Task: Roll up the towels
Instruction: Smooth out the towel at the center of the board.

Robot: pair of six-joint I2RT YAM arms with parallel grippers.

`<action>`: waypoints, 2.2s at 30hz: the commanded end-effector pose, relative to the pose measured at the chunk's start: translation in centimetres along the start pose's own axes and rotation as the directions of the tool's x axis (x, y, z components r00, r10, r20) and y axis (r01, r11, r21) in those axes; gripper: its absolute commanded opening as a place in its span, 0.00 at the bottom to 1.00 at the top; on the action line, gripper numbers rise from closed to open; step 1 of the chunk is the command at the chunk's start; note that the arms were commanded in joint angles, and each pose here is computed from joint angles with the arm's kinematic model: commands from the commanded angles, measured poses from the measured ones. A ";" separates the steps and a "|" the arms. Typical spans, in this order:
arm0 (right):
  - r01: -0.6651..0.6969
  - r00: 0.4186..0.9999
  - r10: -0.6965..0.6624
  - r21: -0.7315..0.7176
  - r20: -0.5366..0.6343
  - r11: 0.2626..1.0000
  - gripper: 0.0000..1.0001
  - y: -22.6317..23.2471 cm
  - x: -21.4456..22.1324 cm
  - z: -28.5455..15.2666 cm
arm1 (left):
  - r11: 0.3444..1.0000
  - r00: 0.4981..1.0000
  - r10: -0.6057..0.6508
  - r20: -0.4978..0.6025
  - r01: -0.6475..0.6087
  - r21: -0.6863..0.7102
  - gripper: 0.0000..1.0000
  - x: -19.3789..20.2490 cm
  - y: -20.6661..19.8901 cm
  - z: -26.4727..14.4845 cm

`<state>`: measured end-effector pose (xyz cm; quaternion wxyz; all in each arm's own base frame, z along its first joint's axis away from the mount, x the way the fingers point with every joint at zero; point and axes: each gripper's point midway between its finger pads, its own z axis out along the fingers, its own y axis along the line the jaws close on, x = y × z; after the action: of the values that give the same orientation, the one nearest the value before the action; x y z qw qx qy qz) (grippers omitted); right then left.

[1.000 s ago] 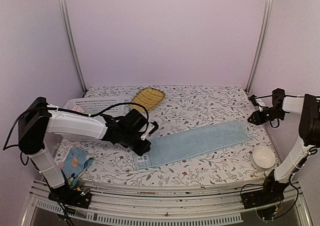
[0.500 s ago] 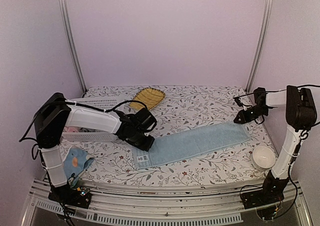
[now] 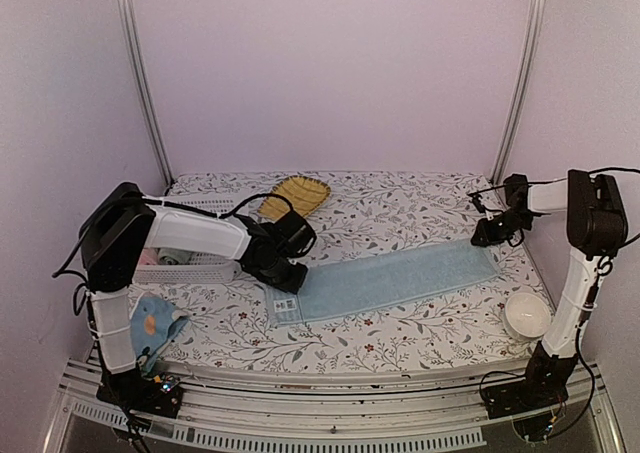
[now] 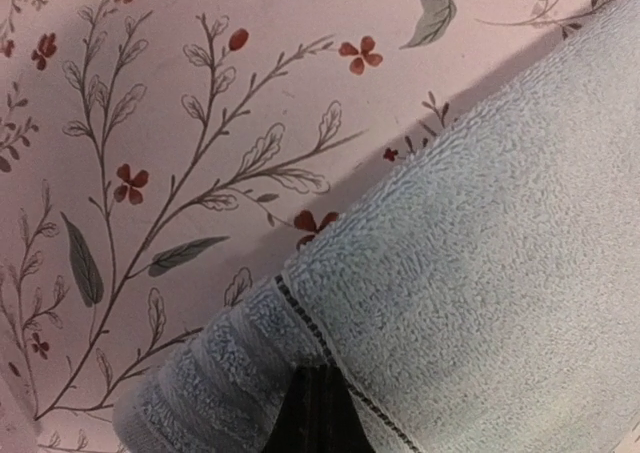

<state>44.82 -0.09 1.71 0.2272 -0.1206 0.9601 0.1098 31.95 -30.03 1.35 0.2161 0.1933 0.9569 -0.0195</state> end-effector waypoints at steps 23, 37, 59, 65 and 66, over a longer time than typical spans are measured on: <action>0.106 0.988 -0.072 -0.264 0.135 0.959 0.24 6.3 -2.5 -3.7 | 0.976 0.999 -0.026 -0.021 0.020 -0.219 0.00 0.2 5.4 1.3; 0.142 0.985 -0.132 -0.088 0.111 0.986 0.26 3.4 -3.5 -4.6 | 0.977 0.992 0.005 0.126 0.023 -0.213 0.00 -5.7 3.4 -3.1; 0.084 0.993 -0.088 -0.060 -0.072 0.995 0.23 2.3 1.2 -2.3 | 0.981 0.980 0.130 0.149 -0.149 0.125 0.00 0.2 -7.0 -1.9; 0.052 0.990 -0.044 0.056 -0.136 0.997 0.23 -1.2 1.2 0.1 | 0.983 0.982 0.119 0.147 -0.138 0.123 0.00 0.5 -7.0 -1.2; 0.050 0.990 -0.040 0.070 -0.138 0.996 0.23 -1.6 1.0 0.3 | 0.982 0.981 0.118 0.152 -0.138 0.127 0.00 0.4 -7.0 -1.2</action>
<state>42.60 0.33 1.57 0.1669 -0.1619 0.9667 0.1073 28.04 -35.15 1.92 0.2571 0.2730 0.9249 -0.0631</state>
